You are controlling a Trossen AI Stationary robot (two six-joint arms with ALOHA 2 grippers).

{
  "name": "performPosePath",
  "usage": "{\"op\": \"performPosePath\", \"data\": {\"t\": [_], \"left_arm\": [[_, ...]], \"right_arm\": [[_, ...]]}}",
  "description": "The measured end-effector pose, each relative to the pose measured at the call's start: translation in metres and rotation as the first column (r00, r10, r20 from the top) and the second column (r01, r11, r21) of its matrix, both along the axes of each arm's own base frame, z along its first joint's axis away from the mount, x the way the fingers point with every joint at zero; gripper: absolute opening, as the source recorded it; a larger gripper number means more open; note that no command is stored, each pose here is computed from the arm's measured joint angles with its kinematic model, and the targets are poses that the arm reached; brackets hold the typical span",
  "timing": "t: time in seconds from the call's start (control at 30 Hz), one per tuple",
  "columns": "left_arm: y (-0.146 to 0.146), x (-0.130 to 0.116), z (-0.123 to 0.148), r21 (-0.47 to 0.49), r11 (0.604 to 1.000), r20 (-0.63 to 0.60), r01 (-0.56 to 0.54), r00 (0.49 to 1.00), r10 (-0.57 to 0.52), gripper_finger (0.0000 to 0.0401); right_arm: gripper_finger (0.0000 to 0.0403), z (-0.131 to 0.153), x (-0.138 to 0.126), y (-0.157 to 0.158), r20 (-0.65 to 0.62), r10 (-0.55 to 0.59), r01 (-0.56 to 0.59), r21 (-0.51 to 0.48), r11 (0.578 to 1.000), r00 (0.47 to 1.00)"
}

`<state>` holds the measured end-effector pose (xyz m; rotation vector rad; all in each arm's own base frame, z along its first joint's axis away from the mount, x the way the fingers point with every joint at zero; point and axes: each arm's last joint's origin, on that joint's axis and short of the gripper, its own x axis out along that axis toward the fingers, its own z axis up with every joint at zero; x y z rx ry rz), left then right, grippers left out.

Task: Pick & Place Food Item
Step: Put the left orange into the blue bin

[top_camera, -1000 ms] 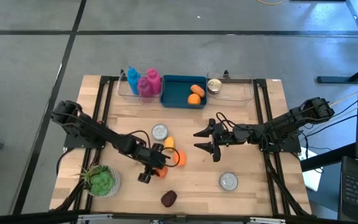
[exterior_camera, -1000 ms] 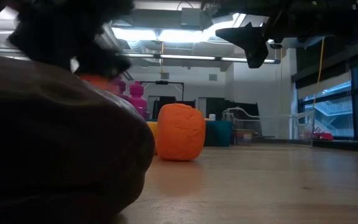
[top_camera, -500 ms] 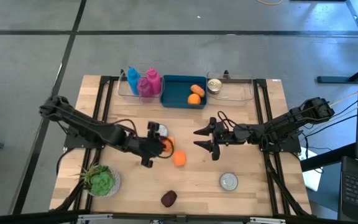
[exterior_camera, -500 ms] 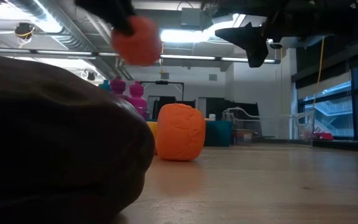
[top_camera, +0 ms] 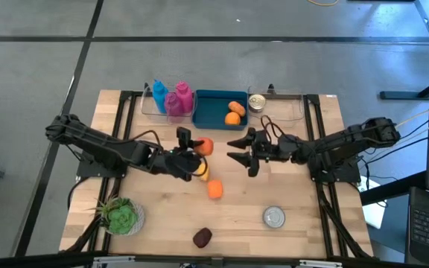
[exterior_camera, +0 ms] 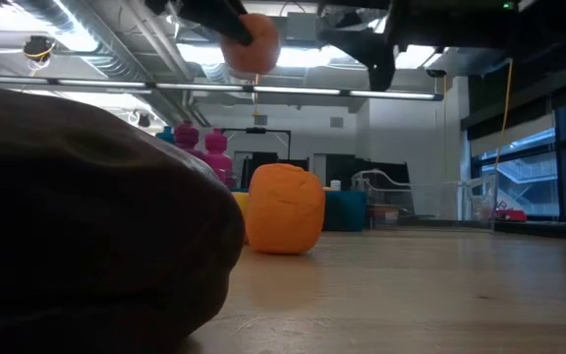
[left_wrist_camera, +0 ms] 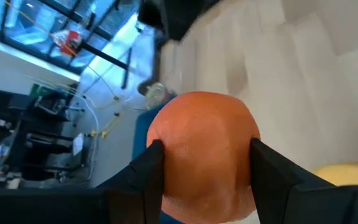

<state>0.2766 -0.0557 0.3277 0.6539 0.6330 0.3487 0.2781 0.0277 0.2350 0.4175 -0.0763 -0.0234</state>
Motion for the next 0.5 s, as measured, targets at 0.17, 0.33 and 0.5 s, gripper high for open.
{"op": "performPosePath", "data": {"t": [0.17, 0.33, 0.5], "left_arm": [[0.002, 0.003, 0.004, 0.049, 0.999, 0.014, 0.024, 1.0, -0.024, 0.0163], [0.001, 0.005, 0.008, 0.103, 0.993, 0.012, 0.055, 0.998, -0.056, 0.0162], [0.002, 0.006, 0.009, 0.152, 0.987, 0.003, 0.061, 0.998, -0.063, 0.0163]], "right_arm": [[0.0237, 0.005, 0.004, -0.017, 0.002, -0.029, 0.029, 0.016, 0.999, 1.0], [0.0248, -0.001, 0.008, -0.034, -0.021, -0.015, 0.017, 0.095, 0.995, 1.0], [0.0283, -0.014, 0.016, -0.044, -0.036, 0.025, -0.018, 0.174, 0.985, 0.999]]}}
